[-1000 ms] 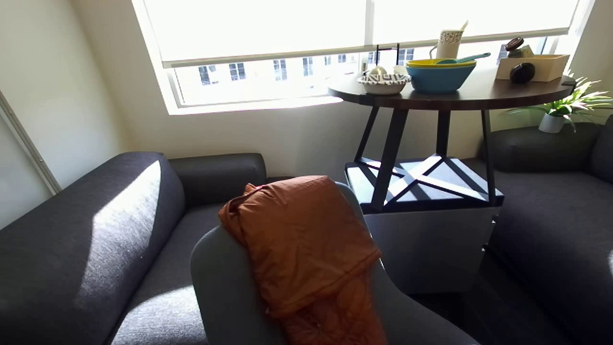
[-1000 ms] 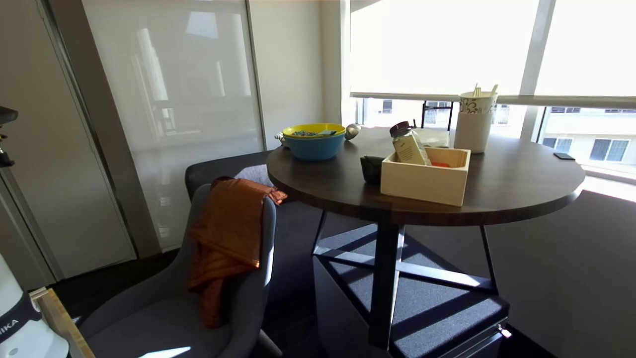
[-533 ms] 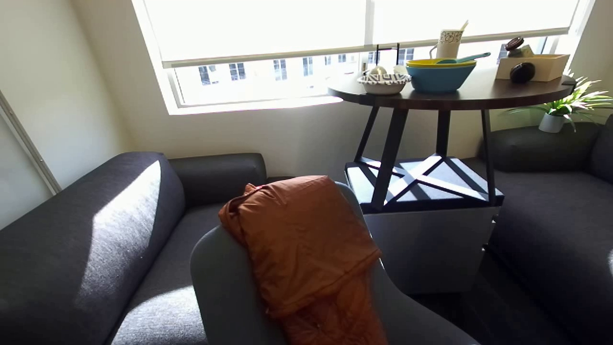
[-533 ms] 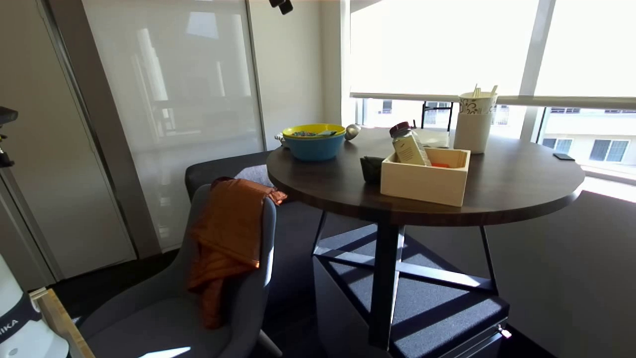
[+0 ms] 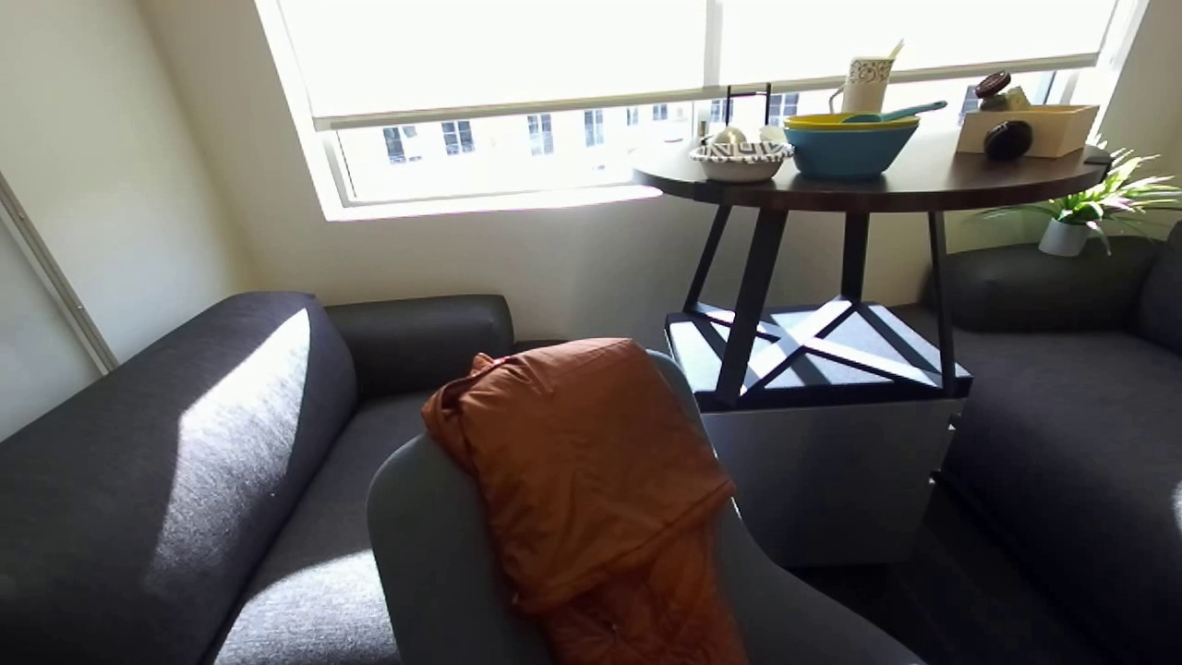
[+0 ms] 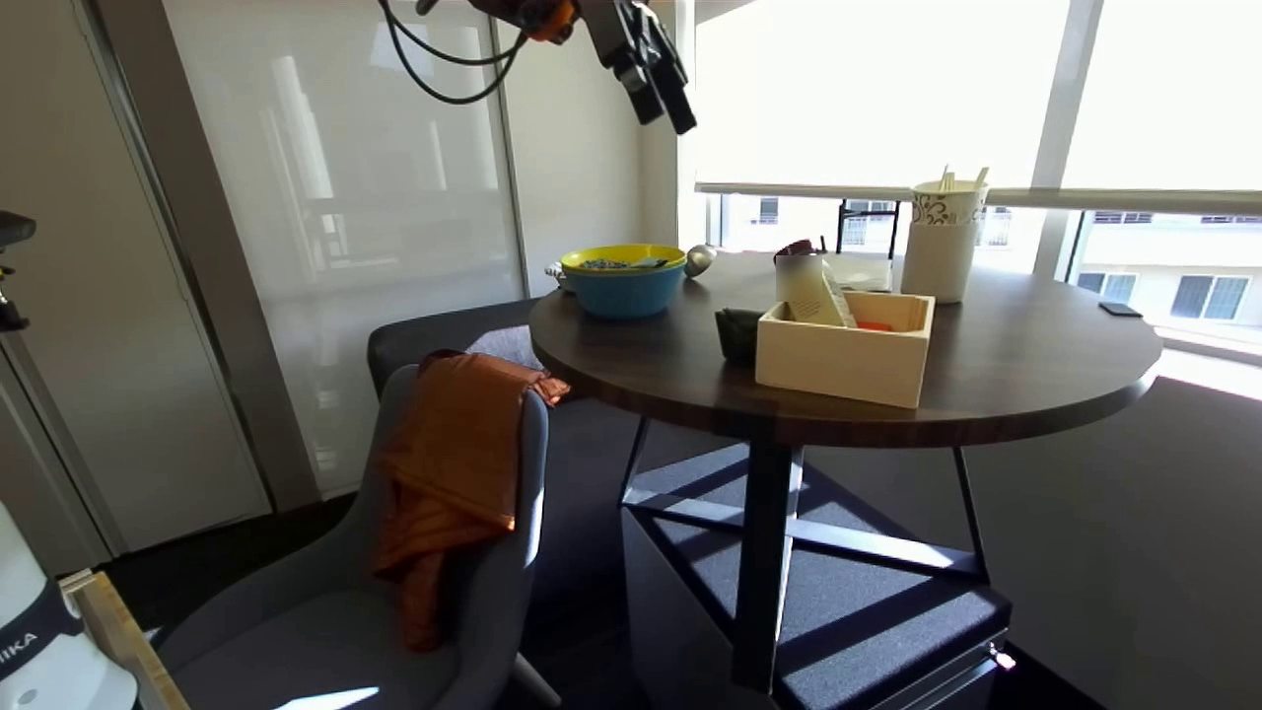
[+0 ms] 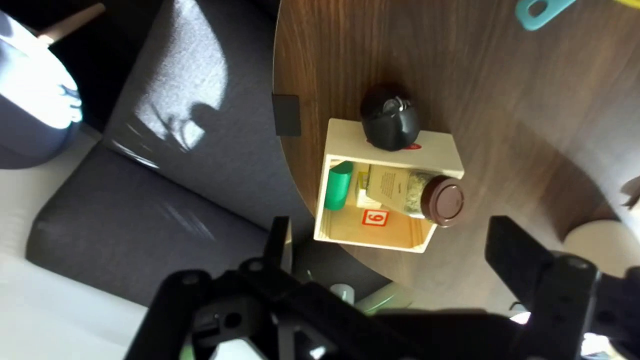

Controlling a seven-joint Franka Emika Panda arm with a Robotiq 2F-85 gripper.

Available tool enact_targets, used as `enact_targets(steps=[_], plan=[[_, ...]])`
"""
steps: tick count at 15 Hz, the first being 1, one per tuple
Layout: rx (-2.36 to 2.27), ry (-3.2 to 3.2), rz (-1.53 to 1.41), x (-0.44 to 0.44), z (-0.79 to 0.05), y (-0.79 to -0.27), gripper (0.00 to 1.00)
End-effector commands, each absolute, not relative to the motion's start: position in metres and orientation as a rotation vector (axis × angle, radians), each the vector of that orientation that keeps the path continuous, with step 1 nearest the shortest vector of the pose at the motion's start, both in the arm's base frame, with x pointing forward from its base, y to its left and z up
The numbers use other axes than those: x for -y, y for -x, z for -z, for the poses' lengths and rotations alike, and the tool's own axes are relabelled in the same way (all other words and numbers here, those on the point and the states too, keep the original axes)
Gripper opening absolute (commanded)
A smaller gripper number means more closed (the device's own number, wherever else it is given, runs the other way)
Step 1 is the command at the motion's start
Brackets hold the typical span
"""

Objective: Move the spice bottle from the box to the table

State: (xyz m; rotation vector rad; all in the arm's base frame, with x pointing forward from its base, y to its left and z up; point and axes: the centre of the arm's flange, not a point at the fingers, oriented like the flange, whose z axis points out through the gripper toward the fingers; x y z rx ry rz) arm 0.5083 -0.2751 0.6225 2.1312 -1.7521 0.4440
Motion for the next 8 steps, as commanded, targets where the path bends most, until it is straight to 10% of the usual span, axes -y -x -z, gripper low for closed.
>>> enact_targets(steps=[1, 8], plan=[[1.911, -2.046, -0.343, 0.306, -0.628, -0.540, 1.00], [1.866, -1.943, -0.380, 0.305, -0.591, -0.547, 1.00]])
